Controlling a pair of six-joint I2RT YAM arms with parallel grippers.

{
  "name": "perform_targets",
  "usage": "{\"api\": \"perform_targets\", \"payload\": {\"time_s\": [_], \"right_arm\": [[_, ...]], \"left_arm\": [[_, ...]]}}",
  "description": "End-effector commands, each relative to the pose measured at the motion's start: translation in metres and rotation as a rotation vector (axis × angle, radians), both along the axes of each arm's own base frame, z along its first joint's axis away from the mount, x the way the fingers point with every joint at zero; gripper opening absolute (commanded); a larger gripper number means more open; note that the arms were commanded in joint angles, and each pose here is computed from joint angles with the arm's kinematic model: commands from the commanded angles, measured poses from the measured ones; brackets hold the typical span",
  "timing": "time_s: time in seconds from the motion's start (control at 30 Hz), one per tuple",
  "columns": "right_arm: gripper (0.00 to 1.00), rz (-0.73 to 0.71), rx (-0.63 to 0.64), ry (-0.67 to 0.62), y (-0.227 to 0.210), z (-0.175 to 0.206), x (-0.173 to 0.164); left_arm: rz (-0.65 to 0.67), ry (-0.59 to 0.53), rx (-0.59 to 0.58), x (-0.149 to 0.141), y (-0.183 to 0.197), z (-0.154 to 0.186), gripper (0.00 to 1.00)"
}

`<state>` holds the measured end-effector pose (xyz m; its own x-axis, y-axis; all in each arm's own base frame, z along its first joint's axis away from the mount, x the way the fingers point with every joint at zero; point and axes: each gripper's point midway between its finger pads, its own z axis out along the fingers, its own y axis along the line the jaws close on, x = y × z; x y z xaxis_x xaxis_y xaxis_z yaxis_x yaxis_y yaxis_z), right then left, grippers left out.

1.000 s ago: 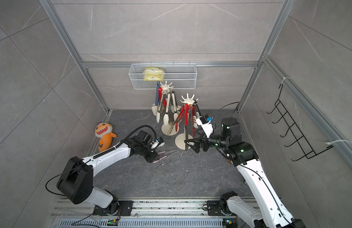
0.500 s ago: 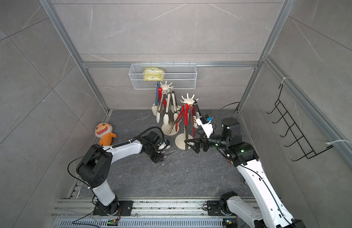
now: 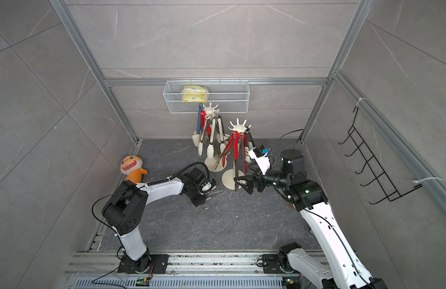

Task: Hang food tongs on kitchen utensil racks
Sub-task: Pick up the food tongs from the center of the board.

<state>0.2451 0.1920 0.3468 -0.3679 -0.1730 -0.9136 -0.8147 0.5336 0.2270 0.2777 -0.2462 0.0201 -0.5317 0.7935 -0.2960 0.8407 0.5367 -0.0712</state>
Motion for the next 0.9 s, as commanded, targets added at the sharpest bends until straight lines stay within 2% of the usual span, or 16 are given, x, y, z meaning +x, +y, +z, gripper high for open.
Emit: {"api": "perform_targets", "payload": {"time_s": [0.0,0.23,0.5,0.87], "right_arm": [[1.00,0.001,-0.003,-0.040,-0.002,0.012,-0.005],[1.00,-0.001,0.002,-0.045,-0.002,0.013,-0.005],[1.00,-0.005,0.003,-0.048,-0.002,0.013,-0.004],[1.00,-0.009,0.011,-0.048,-0.001,0.015,0.001]], "left_arm": [[0.000,0.029,0.000,-0.003,-0.004,0.002,0.21],[0.011,0.066,-0.016,-0.017,-0.001,0.002,0.09],[0.035,0.079,-0.027,-0.038,0.013,0.007,0.00],[0.061,0.023,-0.053,-0.049,0.026,0.037,0.00]]}}
